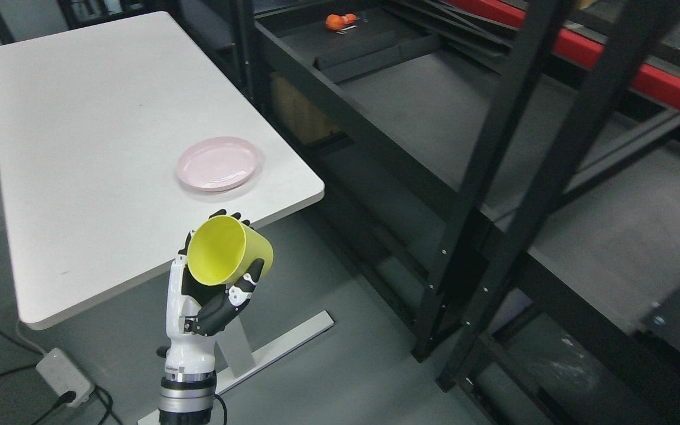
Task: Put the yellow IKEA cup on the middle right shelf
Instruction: 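Hold the yellow cup in the left hand while turning toward the shelves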
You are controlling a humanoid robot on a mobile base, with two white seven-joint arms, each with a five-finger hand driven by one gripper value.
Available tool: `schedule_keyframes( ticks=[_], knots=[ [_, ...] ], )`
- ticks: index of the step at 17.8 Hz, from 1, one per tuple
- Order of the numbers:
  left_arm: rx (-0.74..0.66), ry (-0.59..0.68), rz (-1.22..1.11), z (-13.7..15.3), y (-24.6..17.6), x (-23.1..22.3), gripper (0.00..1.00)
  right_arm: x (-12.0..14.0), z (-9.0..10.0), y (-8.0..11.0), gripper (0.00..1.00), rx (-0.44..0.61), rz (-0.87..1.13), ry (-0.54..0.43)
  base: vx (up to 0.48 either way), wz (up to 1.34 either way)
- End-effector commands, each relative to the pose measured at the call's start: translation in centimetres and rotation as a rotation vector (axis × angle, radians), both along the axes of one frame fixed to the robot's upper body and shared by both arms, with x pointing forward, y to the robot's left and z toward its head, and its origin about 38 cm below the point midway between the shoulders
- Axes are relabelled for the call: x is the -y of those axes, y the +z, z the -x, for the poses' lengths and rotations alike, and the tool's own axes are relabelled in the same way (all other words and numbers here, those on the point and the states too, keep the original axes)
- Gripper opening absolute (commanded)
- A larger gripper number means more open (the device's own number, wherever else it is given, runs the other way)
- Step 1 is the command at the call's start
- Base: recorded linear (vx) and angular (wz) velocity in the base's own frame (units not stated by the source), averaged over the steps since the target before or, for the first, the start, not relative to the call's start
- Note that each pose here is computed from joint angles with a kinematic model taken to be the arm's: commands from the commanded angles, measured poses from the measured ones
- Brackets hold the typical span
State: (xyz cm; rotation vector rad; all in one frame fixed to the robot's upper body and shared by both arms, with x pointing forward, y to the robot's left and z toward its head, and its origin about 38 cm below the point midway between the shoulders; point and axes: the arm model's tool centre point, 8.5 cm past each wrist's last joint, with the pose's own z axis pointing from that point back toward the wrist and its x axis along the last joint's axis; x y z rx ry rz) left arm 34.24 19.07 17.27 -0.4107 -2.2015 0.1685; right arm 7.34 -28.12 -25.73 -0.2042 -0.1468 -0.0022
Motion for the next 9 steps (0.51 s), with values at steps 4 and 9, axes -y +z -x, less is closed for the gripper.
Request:
schedule_keyframes(
  ticks=[4,9],
  knots=[
    [0.014,-0.056,-0.02,-0.29,0.5,1.51,0.0,0.97,0.91,0.01,0.99,-0.014,0.011,-0.008,-0.269,-0.88],
    [0.0,-0.068,-0.024,-0.41,0.07,1.97,0.0,0.97,0.91,0.01,0.99,-0.014,0.011,-0.008,-0.211,-0.98]
  ],
)
